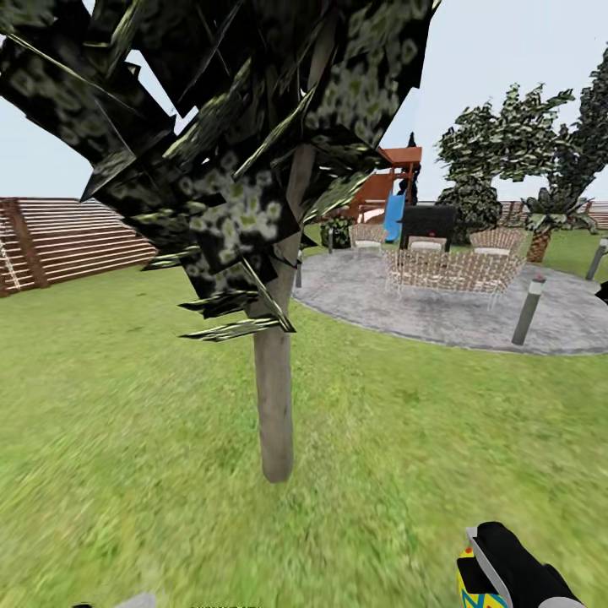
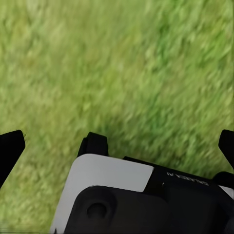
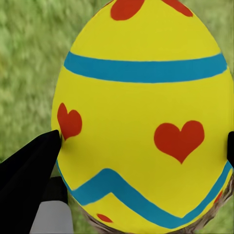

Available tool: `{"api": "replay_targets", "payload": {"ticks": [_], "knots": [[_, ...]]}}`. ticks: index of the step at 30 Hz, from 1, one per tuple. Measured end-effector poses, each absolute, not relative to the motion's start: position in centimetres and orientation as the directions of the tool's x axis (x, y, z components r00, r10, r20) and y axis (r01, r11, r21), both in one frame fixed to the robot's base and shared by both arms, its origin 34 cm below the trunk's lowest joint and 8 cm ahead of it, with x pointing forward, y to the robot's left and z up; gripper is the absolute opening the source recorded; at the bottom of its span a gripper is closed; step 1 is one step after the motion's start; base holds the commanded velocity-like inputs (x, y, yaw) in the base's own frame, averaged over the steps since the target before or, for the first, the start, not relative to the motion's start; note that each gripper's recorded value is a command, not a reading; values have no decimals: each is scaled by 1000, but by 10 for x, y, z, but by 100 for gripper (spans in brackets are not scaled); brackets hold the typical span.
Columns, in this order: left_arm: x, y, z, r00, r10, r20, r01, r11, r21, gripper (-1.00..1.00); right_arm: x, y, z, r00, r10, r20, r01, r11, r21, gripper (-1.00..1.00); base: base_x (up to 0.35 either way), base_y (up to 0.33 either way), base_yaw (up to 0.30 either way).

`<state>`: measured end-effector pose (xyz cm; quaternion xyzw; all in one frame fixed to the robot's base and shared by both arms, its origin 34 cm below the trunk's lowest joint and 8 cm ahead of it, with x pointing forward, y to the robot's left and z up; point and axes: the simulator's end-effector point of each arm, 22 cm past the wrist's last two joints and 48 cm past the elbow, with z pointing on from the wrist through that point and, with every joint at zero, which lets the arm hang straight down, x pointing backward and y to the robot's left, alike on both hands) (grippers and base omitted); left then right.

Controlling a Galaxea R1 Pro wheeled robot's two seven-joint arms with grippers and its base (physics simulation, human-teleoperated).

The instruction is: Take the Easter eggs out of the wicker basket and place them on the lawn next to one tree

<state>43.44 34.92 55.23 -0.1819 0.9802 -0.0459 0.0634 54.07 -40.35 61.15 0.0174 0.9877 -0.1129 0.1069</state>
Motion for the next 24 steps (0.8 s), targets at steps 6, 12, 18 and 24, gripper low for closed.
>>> {"api": "replay_targets", "payload": {"ticks": [6, 12, 18, 24], "knots": [[435, 349, 562, -926, -363, -107, -351, 929, -113, 100, 541, -404, 622, -977, 11, -215, 59, 974, -220, -100, 0, 0, 264], [444, 351, 565, -922, -359, -147, -345, 932, -114, 100, 540, -404, 621, -977, 12, -214, 60, 974, -219, -100, 0, 111, 23], [448, 354, 564, -918, -357, -172, -342, 933, -110, 100, 540, -404, 621, -977, 12, -212, 60, 974, -219, -100, 0, 325, 0], [448, 354, 564, -918, -357, -171, -342, 933, -110, 100, 540, -404, 621, -977, 12, -212, 60, 974, -219, -100, 0, 330, 0]]}}
